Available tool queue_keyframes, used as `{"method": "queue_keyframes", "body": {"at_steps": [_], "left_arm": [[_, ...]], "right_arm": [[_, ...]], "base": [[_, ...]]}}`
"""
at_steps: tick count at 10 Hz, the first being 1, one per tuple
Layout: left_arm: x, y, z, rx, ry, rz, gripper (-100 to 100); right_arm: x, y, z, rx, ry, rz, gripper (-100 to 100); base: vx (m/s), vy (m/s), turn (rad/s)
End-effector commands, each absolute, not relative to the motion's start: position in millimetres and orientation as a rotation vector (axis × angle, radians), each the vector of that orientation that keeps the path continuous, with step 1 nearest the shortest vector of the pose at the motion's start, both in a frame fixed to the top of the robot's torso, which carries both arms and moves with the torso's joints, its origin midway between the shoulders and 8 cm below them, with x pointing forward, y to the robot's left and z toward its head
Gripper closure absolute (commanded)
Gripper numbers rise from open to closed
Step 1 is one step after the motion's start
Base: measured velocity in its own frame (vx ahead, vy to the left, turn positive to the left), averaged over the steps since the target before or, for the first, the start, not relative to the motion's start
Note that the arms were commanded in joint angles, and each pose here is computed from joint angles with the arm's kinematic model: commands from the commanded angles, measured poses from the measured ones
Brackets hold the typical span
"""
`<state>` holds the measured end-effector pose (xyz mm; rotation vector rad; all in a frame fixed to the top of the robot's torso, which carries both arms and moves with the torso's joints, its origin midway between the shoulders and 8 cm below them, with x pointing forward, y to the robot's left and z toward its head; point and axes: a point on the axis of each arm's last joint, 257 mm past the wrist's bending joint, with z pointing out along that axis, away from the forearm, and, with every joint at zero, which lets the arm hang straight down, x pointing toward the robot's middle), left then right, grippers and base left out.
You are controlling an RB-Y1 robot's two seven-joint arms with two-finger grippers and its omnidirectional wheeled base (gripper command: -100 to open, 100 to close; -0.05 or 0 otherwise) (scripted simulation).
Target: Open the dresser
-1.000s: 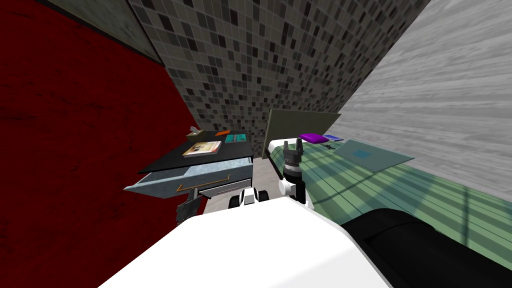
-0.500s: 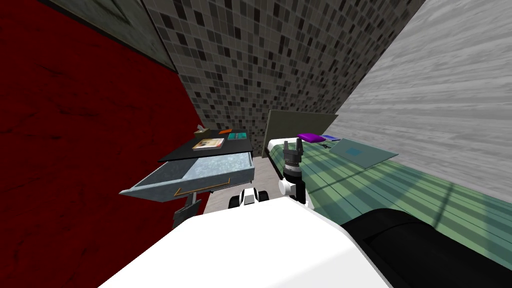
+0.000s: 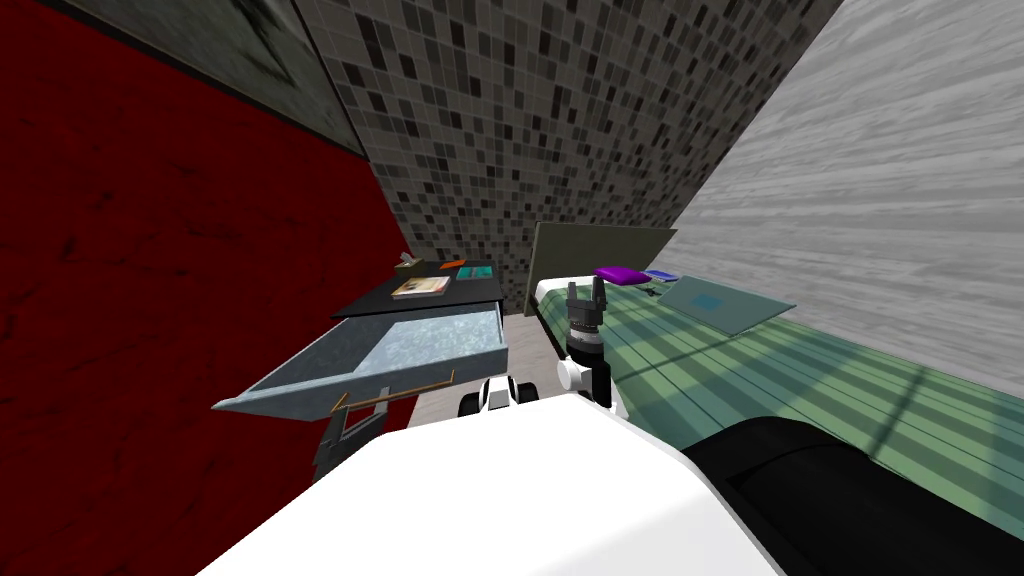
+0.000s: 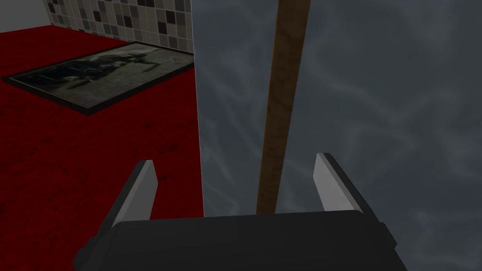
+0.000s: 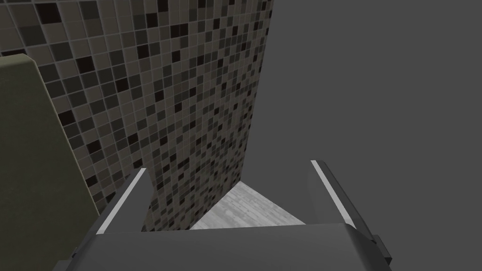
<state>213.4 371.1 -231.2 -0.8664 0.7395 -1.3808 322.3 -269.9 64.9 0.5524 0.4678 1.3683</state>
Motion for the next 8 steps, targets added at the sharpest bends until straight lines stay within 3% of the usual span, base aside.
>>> {"method": "queue_keyframes", "body": {"at_steps": [1,7,8], "left_arm": [[203.9,382.6,-218.6,-0.866,0.736,-1.388,-100],[187.6,397.2,-204.7,-0.886,0.747,-1.393,-100],[187.2,397.5,-205.6,-0.891,0.749,-1.392,0]], "right_arm": [[322.3,-269.9,64.9,0.552,0.468,1.368,0],[322.3,-269.9,64.9,0.552,0.468,1.368,0],[322.3,-269.9,64.9,0.552,0.468,1.368,0]], "base": [[0.065,-0.043,0.006],[0.035,-0.038,0.009],[0.0,0.0,0.0]]}}
